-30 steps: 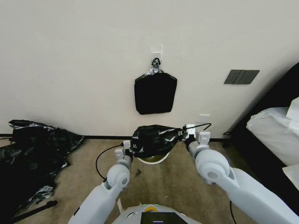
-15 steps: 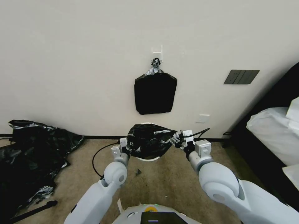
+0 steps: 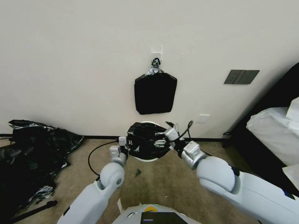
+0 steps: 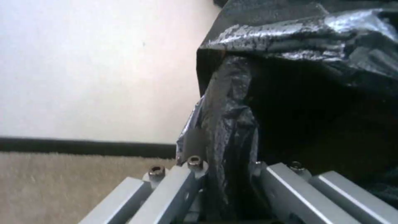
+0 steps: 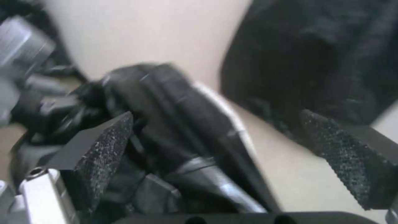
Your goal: Place a trash bag onto the trash bin.
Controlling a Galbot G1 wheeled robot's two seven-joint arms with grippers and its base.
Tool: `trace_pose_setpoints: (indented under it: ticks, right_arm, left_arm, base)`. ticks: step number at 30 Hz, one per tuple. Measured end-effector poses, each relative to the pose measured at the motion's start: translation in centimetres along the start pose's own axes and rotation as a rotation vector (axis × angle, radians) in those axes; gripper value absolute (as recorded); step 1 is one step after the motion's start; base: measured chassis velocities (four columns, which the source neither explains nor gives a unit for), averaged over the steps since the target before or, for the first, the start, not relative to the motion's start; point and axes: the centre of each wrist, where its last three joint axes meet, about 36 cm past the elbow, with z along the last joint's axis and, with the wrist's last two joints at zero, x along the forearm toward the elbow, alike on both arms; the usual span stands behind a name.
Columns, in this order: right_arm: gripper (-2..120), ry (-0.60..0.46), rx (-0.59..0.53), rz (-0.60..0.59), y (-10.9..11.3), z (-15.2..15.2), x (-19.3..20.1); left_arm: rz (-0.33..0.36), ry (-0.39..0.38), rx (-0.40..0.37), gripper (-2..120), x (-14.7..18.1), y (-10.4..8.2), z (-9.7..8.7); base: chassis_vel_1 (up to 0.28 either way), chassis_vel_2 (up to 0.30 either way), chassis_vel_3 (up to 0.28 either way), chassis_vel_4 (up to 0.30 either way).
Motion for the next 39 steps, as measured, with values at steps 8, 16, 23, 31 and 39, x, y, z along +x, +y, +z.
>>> trace_pose_setpoints:
  ticks: [8, 16, 23, 31, 39]
  right_arm:
    - [87, 0.102, 0.040, -0.047, 0.0, 0.9, -1.4]
    - [58, 0.149, 0.064, -0.057, 0.4, 1.8, -1.8]
    - [34, 0.140, 0.075, -0.036, 0.5, 2.1, -1.9]
    - [5, 0.113, 0.067, -0.017, 0.8, 2.3, -1.9]
    - [0, 0.022, 0.022, 0.003, 0.6, 1.0, -1.4]
  left_arm:
    - [0.016, -0.056, -0.072, 1, 0.8, 0.1, -0.1]
    - [0.034, -0.110, -0.132, 1, 1.4, 0.0, -0.3]
    - [0.053, -0.135, -0.169, 1, 1.8, 0.1, -0.3]
    - [0.067, -0.143, -0.176, 1, 1.8, 0.2, -0.3]
    - [0.067, -0.151, -0.236, 1, 1.6, 0.5, 0.5]
  base:
    - [0.000, 0.000, 0.000, 0.000]
    - [0.000, 0.000, 0.000, 0.000]
    - [0.000, 0.000, 0.000, 0.000]
    - [0.000, 0.000, 0.000, 0.000]
    - [0.000, 0.000, 0.000, 0.000]
